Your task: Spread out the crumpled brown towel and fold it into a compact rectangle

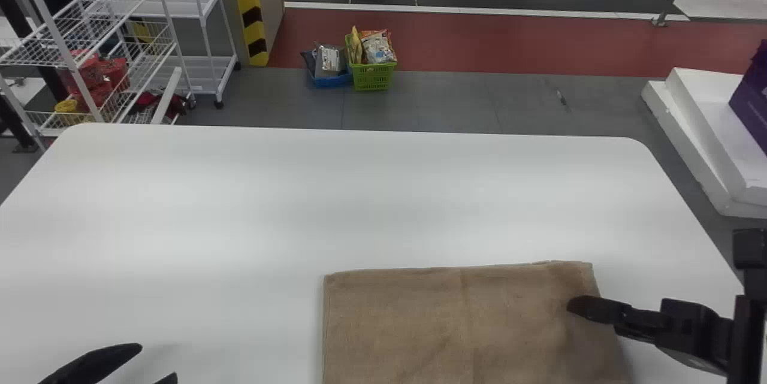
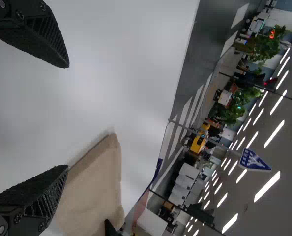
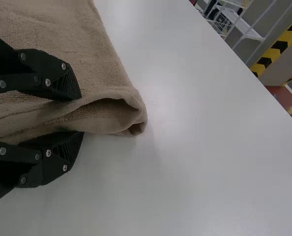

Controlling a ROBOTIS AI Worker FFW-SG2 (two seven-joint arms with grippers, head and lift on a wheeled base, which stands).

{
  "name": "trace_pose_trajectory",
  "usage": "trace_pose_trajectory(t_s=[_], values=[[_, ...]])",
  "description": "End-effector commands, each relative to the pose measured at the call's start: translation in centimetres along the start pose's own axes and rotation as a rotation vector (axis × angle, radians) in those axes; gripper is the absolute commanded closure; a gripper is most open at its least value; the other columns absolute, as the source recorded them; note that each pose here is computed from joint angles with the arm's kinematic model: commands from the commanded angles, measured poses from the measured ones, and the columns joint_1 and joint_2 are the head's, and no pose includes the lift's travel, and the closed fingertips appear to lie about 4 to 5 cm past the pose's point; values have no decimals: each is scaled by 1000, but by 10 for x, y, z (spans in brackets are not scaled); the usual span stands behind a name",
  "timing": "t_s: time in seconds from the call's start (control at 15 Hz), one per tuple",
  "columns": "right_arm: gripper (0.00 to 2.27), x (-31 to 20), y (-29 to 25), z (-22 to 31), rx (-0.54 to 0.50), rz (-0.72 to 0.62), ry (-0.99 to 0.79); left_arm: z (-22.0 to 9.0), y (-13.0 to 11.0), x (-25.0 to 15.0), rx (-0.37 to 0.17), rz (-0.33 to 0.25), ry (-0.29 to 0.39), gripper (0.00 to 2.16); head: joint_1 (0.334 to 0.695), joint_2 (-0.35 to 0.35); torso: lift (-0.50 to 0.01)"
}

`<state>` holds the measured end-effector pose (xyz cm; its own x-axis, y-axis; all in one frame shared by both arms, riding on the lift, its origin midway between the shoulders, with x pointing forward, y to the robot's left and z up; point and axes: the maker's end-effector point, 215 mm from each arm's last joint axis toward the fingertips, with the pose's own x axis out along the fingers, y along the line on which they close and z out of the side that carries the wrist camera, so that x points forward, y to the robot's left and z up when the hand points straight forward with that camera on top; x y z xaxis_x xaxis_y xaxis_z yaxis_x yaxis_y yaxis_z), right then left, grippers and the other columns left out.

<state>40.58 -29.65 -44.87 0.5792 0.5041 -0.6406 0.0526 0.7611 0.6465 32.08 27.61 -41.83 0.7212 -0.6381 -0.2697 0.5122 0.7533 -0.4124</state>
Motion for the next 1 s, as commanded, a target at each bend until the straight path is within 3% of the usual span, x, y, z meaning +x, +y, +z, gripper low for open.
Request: trace_pose_trajectory(t_s=[0.0, 0.27, 0.67, 0.93], values=[[1146, -8, 7, 4, 42, 68, -37, 0, -1, 0, -1, 0, -1, 83, 695, -35, -127], [1146, -36, -7, 29, 56, 58, -120, 1, -1, -2, 3, 1, -1, 83, 695, -45, -127], [1143, -89, 3, 91, -60, 33, -247, 4, -5, 0, 11, -6, -3, 83, 695, -138, -127], [1139, -52, 63, 76, -172, 100, -174, 4, -6, -1, 13, -9, -1, 83, 695, -136, -127]])
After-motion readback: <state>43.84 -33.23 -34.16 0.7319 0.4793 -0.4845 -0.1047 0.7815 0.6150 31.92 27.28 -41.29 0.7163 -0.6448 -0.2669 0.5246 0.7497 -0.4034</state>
